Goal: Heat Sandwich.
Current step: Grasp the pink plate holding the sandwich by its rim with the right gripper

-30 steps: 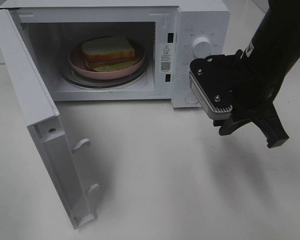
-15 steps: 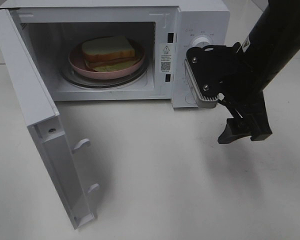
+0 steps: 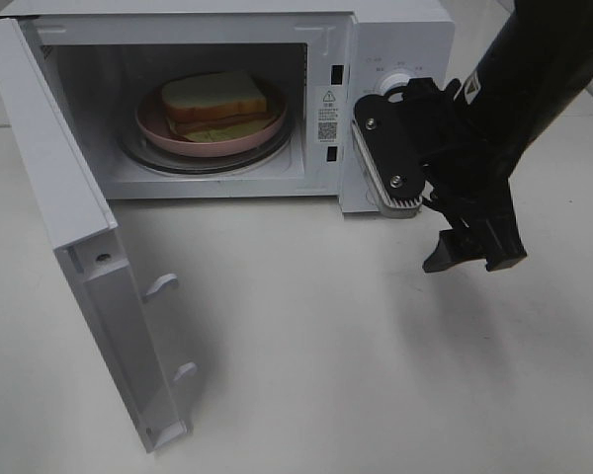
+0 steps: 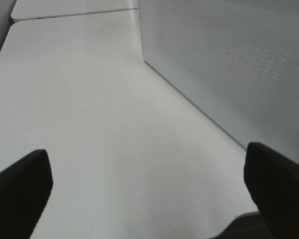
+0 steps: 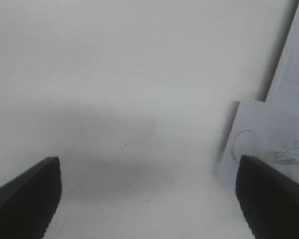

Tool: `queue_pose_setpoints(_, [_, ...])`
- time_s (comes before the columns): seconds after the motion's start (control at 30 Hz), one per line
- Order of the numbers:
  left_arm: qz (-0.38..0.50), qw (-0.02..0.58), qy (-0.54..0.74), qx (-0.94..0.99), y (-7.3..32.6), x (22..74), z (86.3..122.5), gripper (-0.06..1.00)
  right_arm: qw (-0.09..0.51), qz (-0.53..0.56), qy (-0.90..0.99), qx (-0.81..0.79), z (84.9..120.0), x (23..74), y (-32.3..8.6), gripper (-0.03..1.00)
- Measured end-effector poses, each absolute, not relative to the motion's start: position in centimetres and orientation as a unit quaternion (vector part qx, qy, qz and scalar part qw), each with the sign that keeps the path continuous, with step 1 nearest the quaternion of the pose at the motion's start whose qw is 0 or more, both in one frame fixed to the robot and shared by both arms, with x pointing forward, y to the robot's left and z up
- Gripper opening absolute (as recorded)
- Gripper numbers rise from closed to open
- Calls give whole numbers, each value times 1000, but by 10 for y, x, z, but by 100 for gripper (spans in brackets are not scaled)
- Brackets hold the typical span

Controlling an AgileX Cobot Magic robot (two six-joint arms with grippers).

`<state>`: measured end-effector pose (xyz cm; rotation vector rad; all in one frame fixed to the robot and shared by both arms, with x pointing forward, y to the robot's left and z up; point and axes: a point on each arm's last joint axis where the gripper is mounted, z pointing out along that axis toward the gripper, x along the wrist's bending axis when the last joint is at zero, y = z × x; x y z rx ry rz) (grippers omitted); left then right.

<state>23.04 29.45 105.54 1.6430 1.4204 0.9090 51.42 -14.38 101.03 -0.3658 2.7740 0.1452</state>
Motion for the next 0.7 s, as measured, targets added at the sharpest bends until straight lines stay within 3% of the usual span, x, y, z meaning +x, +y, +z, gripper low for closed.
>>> queue_pose_setpoints(0.2, [357, 384, 557, 644, 294, 230, 1055, 99, 215, 60, 964, -145, 1024, 522, -130, 87])
queue_pose_setpoints(0.7, [357, 384, 557, 644, 294, 230, 1055, 99, 243, 78, 952, -171, 1013, 551, -89, 85])
